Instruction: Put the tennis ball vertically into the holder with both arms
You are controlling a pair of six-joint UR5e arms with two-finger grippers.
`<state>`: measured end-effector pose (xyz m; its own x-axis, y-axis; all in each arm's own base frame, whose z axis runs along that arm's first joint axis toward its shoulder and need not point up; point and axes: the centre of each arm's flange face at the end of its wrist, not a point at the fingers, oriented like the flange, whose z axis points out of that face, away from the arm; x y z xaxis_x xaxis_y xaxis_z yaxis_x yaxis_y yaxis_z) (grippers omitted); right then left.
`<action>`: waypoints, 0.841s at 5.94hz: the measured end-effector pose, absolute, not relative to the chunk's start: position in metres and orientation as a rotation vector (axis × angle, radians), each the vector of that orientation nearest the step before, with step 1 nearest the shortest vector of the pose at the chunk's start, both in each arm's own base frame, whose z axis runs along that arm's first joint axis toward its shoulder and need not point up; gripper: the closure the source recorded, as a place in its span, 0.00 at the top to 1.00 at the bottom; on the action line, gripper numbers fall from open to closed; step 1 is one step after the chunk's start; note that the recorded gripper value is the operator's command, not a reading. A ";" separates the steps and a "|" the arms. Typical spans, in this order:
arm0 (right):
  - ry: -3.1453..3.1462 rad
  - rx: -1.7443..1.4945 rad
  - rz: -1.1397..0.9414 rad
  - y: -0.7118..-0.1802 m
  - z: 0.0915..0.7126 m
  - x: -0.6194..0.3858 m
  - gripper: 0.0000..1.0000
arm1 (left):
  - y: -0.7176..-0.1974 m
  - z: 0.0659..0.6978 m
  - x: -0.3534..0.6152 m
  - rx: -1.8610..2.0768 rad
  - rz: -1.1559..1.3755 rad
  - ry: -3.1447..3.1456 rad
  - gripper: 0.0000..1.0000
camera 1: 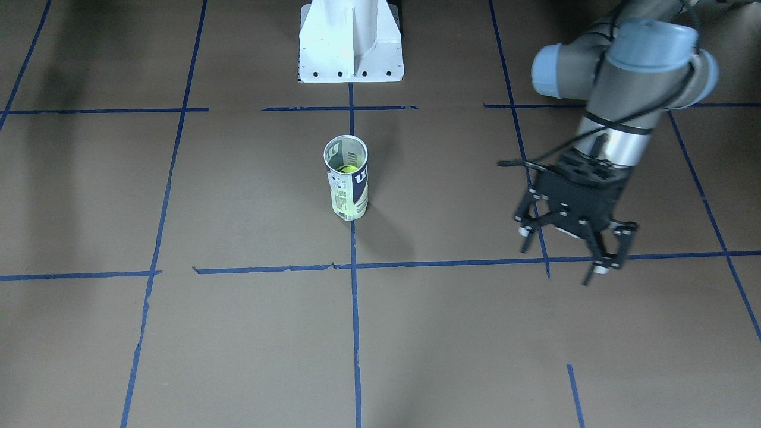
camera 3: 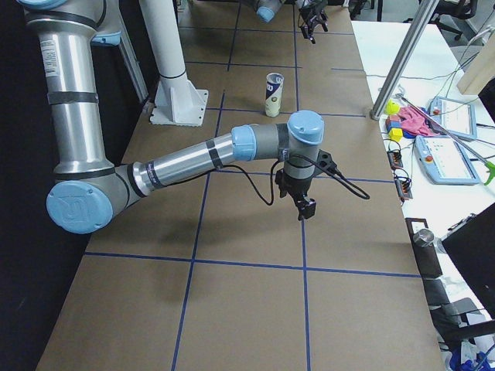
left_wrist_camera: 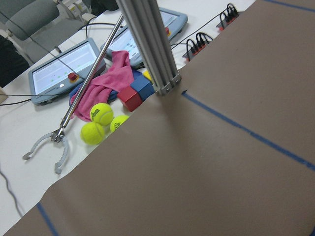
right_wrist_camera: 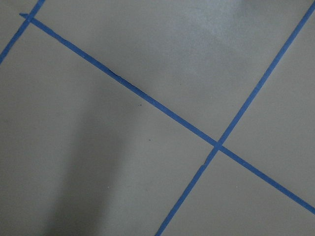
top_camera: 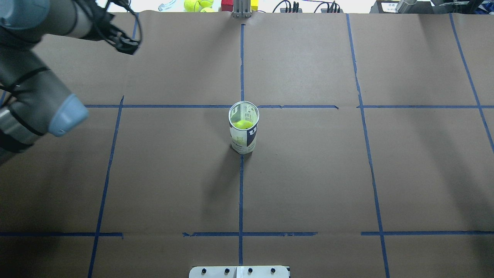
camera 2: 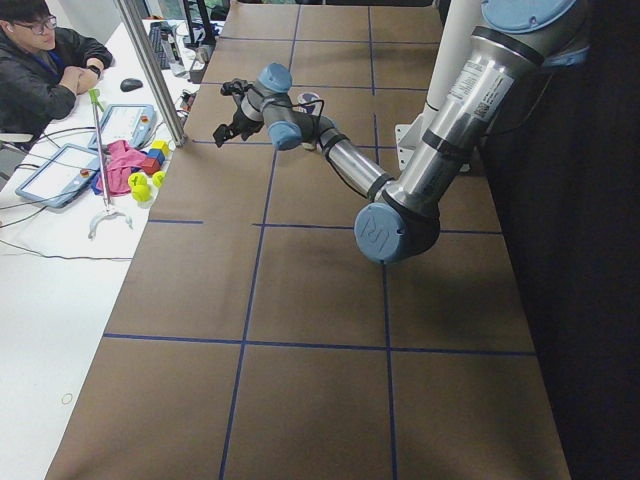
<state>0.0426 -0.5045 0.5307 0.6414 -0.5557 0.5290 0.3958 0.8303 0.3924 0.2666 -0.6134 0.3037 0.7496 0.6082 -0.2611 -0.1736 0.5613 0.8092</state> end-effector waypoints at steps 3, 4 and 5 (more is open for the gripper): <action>-0.747 0.176 -0.433 -0.478 0.620 0.059 1.00 | -0.615 0.447 0.147 0.413 0.420 0.545 1.00; -0.753 0.143 -0.398 -0.474 0.633 0.059 1.00 | -0.599 0.502 0.098 0.286 0.336 0.610 1.00; -0.758 0.122 -0.383 -0.472 0.645 0.059 1.00 | -0.577 0.561 0.054 0.173 0.242 0.672 1.00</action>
<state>0.0593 -0.4716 0.6448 0.6610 -0.3809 0.6465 0.2940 0.9242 0.2439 0.0540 -0.5769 0.5607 0.7562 0.2767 -0.5929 -0.1657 0.9576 0.2355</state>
